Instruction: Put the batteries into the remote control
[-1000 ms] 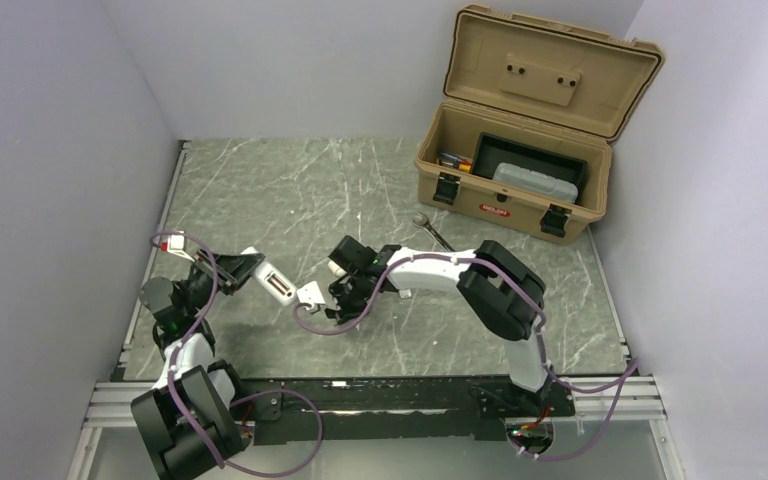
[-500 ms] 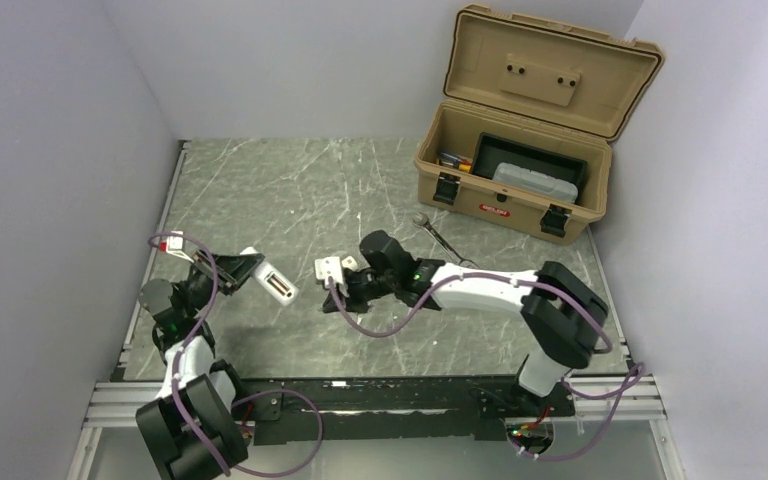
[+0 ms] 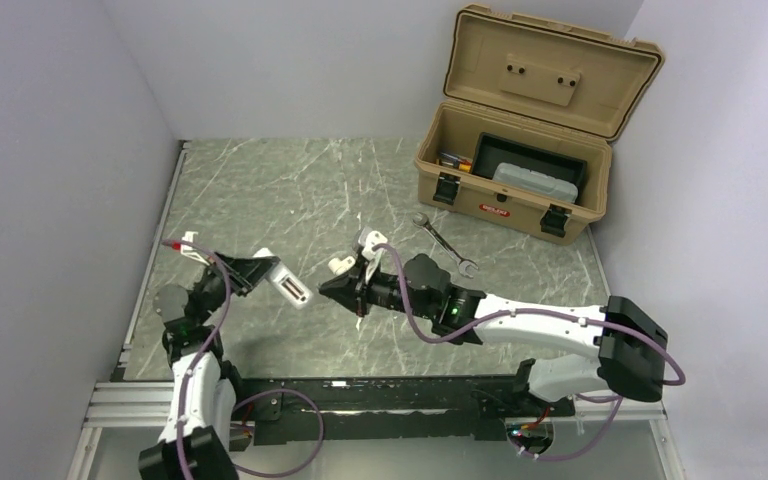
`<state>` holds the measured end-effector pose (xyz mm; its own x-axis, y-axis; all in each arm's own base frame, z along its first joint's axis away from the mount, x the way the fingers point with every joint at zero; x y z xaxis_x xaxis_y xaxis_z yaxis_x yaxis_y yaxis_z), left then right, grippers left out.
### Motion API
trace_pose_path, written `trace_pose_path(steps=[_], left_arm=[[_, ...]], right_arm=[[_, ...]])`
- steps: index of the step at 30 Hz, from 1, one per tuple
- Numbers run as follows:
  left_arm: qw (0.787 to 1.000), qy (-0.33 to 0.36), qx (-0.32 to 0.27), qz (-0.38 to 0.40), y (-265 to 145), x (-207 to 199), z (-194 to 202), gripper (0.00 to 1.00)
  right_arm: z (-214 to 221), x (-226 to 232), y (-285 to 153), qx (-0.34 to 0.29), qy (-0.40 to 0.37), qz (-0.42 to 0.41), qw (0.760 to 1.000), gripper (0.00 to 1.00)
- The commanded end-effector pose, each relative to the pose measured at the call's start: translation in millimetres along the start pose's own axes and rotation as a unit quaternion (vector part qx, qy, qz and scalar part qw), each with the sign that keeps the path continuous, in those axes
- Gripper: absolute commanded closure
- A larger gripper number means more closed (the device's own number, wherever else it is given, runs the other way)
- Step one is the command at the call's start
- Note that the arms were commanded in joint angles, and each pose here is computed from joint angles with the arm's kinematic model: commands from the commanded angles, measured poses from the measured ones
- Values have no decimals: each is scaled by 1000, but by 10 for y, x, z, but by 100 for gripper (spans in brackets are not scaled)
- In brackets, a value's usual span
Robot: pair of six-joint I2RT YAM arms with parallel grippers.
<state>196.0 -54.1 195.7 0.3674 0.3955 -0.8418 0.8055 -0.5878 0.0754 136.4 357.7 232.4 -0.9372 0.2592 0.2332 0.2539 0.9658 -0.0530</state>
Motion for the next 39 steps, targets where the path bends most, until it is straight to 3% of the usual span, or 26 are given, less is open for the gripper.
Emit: trace_pose_path(steps=[1, 14, 39], left_arm=[[999, 19, 4, 30, 164, -200, 92, 100], [993, -29, 44, 102, 496, -604, 509, 100], [989, -60, 54, 120, 489, -745, 630, 100]], right_arm=[[-433, -45, -11, -50, 59, 121, 990, 100], [-186, 24, -147, -31, 54, 256, 965, 100], [-5, 119, 10, -49, 23, 292, 955, 100]])
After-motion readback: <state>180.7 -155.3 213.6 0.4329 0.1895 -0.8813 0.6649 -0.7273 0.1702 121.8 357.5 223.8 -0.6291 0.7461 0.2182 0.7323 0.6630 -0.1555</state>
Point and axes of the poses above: each gripper's point midway between its finger pads, its own y axis out along the fingers, its own x axis along the line the jaws close on, z = x × y, the point moved 5 cm from there along -y, back along the fingers, and after that the axes turned 3 degrees about y, right-handed, at the moved point
